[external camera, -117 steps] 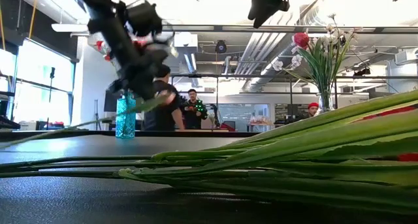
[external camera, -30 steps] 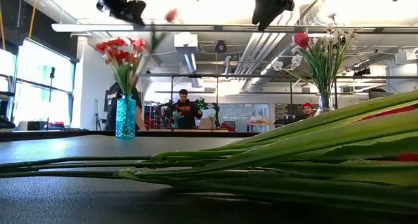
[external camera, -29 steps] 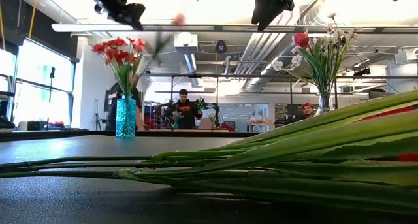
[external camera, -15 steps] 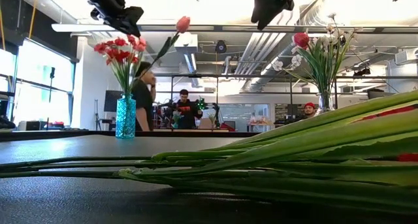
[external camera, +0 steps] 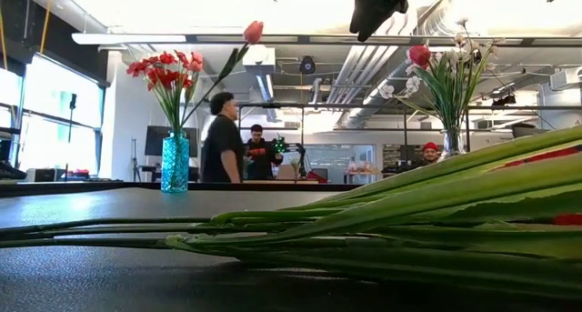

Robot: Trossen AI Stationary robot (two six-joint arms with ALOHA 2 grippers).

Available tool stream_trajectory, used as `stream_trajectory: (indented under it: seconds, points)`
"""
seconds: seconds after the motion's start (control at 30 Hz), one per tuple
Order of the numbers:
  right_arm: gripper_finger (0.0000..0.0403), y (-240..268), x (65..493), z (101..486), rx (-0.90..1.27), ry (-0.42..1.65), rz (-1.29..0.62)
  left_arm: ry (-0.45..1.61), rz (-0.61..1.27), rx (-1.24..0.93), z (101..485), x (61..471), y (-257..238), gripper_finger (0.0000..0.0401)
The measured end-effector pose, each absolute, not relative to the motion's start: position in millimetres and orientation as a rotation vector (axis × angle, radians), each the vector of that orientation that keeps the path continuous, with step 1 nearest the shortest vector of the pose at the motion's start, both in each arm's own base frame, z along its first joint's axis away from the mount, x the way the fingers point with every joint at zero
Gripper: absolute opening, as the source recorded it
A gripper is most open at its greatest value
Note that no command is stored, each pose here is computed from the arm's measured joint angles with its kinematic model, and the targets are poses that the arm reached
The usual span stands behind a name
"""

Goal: Sort flowers into vase by color
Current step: Put the pink tulip into the blue vase

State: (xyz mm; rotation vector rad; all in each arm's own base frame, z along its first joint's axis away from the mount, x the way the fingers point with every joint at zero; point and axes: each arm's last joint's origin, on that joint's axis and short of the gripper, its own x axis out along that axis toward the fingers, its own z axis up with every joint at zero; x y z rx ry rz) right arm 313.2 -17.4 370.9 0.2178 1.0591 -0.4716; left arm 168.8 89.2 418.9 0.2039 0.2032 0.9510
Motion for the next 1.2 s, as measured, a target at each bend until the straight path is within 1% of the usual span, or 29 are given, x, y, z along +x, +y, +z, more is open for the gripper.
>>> stream_trajectory:
  seconds: [0.07,0.17,0.4,0.6,0.9,1.03,1.2]
  points:
    - [0.0169,-20,313,371,0.216,1.056,-0.479,0.218,0.87,0.207,417,175,84,0.0184]
    - [0.0169,-26,314,372,0.213,1.043,-0.481,0.292,0.779,0.225,407,188,78,0.0184]
    - [0.0169,-34,319,374,0.245,1.001,-0.424,0.497,0.637,0.344,373,233,75,0.0184]
    - [0.0169,-33,319,374,0.258,1.003,-0.423,0.624,0.67,0.316,343,260,92,0.0184]
    - [0.0169,-22,316,372,0.259,1.032,-0.439,0.657,0.713,0.282,334,262,110,0.0183]
    - [0.0169,-22,316,372,0.255,1.032,-0.442,0.66,0.724,0.275,334,261,115,0.0162]
    - [0.0169,-25,316,372,0.243,1.035,-0.443,0.657,0.71,0.27,334,260,115,0.0108]
